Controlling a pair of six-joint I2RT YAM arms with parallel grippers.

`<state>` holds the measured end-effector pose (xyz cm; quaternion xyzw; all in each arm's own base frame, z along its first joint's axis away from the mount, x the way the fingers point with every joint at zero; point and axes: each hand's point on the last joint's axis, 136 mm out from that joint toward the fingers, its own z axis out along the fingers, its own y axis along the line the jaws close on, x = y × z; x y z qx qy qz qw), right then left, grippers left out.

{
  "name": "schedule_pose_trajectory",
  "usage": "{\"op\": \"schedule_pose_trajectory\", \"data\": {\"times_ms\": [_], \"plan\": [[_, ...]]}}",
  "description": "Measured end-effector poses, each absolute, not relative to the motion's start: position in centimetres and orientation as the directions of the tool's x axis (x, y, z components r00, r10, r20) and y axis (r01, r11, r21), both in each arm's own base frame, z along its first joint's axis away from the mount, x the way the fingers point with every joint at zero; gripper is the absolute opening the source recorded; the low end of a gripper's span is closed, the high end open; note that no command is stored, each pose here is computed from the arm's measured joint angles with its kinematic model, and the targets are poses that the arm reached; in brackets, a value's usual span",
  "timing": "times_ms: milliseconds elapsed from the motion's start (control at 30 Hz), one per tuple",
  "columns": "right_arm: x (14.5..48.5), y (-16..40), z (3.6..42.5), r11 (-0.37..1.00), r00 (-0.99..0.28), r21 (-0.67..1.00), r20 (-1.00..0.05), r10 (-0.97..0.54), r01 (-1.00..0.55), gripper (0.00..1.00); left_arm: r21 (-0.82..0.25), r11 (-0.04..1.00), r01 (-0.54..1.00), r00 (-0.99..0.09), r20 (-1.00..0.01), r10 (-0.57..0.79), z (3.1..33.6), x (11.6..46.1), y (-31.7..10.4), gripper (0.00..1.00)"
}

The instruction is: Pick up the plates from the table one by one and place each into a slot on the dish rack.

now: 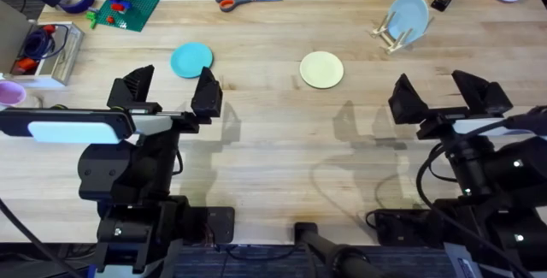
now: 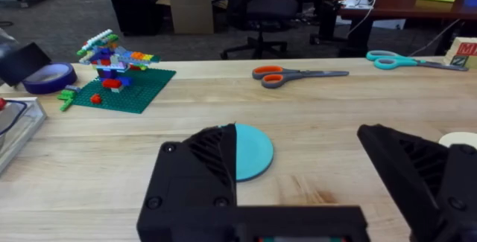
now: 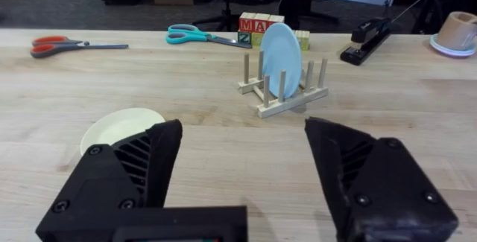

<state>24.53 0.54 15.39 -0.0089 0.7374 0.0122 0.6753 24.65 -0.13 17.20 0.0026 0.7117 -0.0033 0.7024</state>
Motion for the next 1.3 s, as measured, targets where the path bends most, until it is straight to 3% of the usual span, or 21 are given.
{"op": "schedule_pose_trajectory", "data": {"times_ms": [1100,1300], "plan": [[24.4,0.5,15.4,1.0,-0.102,-0.002,-0.995,-0.005,-0.031,0.993,0.019,1.0,0.008,-0.034,-0.999,0.019,17.1,24.5,-0.1,0.994],[23.2,0.5,19.4,0.999,-0.08,0.017,-0.997,0.015,-0.029,0.993,0.019,1.0,0.008,-0.044,-0.999,0.02,20.7,23.1,-0.1,0.994]]}}
